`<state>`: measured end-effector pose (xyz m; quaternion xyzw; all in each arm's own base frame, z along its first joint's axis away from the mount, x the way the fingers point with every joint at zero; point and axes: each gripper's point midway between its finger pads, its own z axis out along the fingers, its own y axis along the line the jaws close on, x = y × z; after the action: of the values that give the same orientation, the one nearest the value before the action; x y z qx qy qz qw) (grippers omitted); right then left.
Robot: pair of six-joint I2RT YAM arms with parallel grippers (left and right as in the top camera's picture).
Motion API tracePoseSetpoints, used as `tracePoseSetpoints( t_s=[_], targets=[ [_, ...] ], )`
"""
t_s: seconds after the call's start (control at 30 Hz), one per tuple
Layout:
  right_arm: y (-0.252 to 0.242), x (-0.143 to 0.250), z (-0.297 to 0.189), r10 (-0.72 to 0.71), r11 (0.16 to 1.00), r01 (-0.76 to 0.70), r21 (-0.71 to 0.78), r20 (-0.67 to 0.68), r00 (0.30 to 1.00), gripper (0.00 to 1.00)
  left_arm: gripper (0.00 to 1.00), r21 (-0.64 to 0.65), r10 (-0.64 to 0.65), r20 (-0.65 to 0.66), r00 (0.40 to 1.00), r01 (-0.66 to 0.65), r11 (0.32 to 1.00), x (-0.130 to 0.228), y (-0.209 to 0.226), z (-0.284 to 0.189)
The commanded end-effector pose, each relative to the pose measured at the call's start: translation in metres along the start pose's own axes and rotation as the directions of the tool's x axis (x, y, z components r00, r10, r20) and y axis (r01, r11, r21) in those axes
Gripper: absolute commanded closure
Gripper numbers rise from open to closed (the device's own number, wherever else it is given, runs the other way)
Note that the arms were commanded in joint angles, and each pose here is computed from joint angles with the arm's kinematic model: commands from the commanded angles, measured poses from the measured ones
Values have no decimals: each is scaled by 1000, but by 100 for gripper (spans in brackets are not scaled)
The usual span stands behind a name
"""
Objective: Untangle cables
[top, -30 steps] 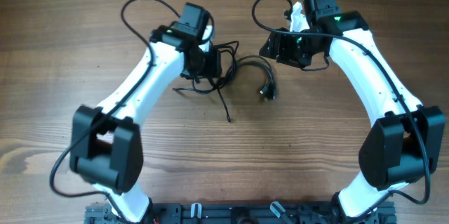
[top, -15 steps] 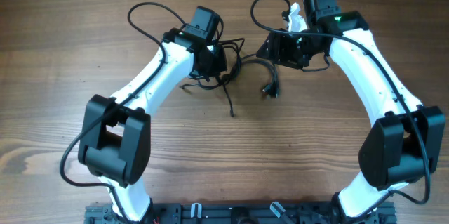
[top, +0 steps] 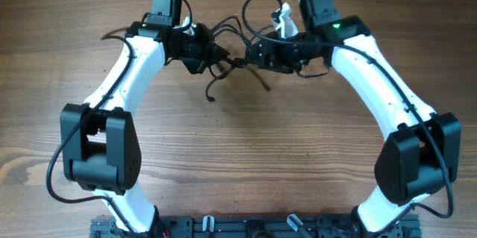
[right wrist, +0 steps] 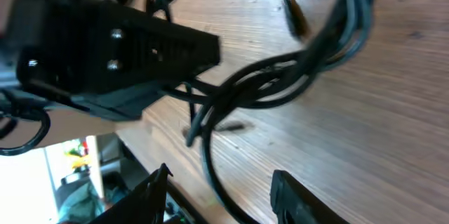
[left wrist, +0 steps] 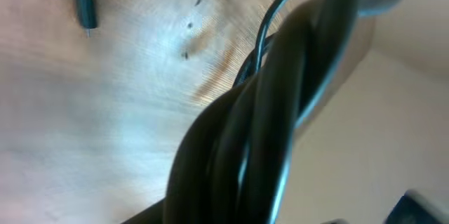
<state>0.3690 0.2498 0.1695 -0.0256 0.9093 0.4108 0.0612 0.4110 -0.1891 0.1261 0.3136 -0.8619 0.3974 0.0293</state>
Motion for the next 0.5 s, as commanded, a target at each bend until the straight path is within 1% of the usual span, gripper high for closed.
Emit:
tracePoseSetpoints(
  t_s=[0.0,0.07,0.1,0.2,0.33,0.43,0.47],
  targets=[
    [16,-7,-3,53,998,-52,-39,27,998,54,96,51,-373,-29,927,374,926,9,-20,-15],
    [18,-11,-9,57,998,-56,-24,60,997,54,96,48,-455,-19,890,455,889,6,-19,-15],
    [18,-14,-13,52,999,-52,-5,88,995,53,96,47,-520,-24,854,520,853,6,-19,-15],
    [19,-15,-13,63,998,-65,8,103,993,52,96,45,-611,-30,791,611,790,7,-20,-14],
    [16,-14,-3,105,992,-114,62,128,986,52,96,46,-640,-37,768,641,766,7,-21,-14],
    [25,-12,4,83,994,-91,59,130,988,51,96,44,-662,-38,749,663,747,7,-21,-14],
    [25,-11,6,94,992,-104,71,137,986,49,96,43,-680,-39,732,681,731,7,-21,-14]
  ],
)
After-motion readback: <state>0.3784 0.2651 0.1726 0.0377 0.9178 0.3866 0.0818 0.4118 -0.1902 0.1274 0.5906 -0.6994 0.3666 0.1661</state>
